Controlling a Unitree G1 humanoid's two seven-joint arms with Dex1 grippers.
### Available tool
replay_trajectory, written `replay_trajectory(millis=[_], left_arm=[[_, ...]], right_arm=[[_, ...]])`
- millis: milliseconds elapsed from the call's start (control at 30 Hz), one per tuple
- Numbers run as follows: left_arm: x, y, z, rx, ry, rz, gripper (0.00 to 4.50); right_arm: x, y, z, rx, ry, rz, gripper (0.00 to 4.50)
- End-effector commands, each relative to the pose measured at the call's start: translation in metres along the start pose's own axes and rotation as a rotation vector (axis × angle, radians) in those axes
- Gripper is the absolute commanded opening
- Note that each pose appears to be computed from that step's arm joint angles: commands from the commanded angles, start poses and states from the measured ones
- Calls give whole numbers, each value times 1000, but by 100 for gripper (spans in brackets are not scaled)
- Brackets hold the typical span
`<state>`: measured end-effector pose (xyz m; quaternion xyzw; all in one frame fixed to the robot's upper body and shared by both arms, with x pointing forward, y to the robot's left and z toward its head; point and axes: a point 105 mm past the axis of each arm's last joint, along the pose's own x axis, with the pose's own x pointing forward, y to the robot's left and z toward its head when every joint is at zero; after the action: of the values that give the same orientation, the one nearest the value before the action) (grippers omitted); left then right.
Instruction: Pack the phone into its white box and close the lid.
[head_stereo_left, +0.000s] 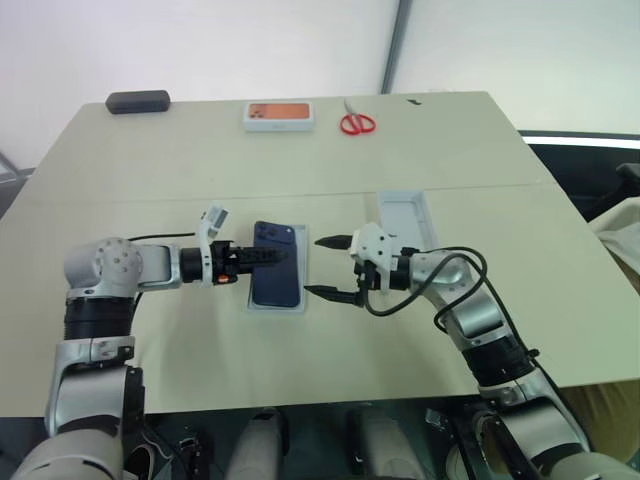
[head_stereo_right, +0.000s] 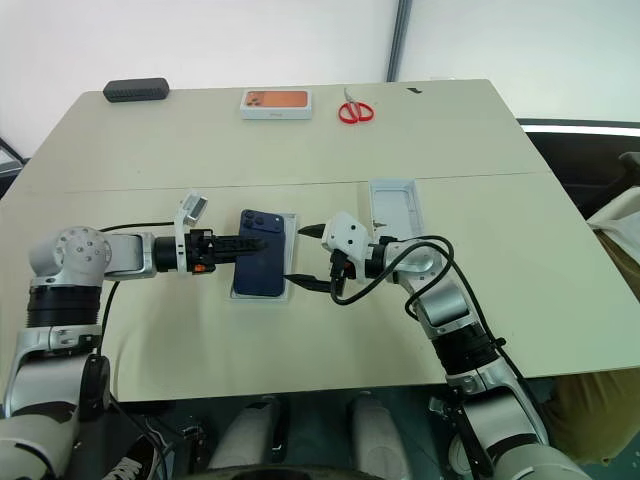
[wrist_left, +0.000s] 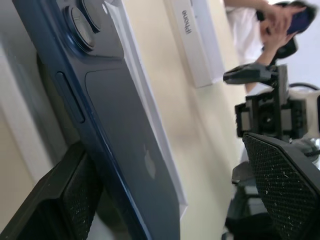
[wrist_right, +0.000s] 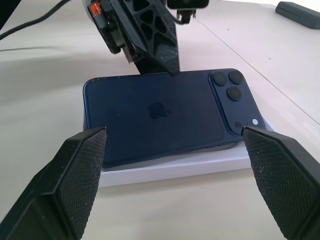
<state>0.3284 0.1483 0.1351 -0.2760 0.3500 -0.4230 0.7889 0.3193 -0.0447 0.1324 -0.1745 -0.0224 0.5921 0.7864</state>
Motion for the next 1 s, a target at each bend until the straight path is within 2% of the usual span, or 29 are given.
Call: replay_trajectory(millis=[33,233,467,533,633,700,767,800,900,933,967,1000], left_arm=[[-9,-3,11,75,-25,25,442],[-17,3,21,132,-71,71,442],[-26,4,18,151,-62,75,442],[-32,6,17,201,-71,94,442],[-45,21,28,331,-157,190,442],[-51,28,37,323,-234,217,390],[-52,29,40,318,-268,224,315],[-51,33,41,345,-284,257,254],[-48,41,44,458,-325,336,96],[-45,44,38,574,-302,361,42],[-41,45,33,652,-296,367,1],[-38,45,32,623,-338,355,0]], right_arm=[[2,-2,11,-38,-32,-4,450],[3,-2,10,-40,-29,-1,450],[4,-3,10,-45,-25,0,450],[3,-3,10,-47,-23,-2,450],[-1,-9,7,-41,-4,-32,450],[-4,-11,6,-6,-18,-33,450],[-6,-12,4,-3,-12,-44,397],[-6,-14,2,-21,5,-59,357],[-2,-18,-1,-50,31,-81,203],[0,-19,-4,-73,46,-93,150],[2,-18,-5,-79,50,-91,96],[5,-19,-5,-96,54,-107,44]])
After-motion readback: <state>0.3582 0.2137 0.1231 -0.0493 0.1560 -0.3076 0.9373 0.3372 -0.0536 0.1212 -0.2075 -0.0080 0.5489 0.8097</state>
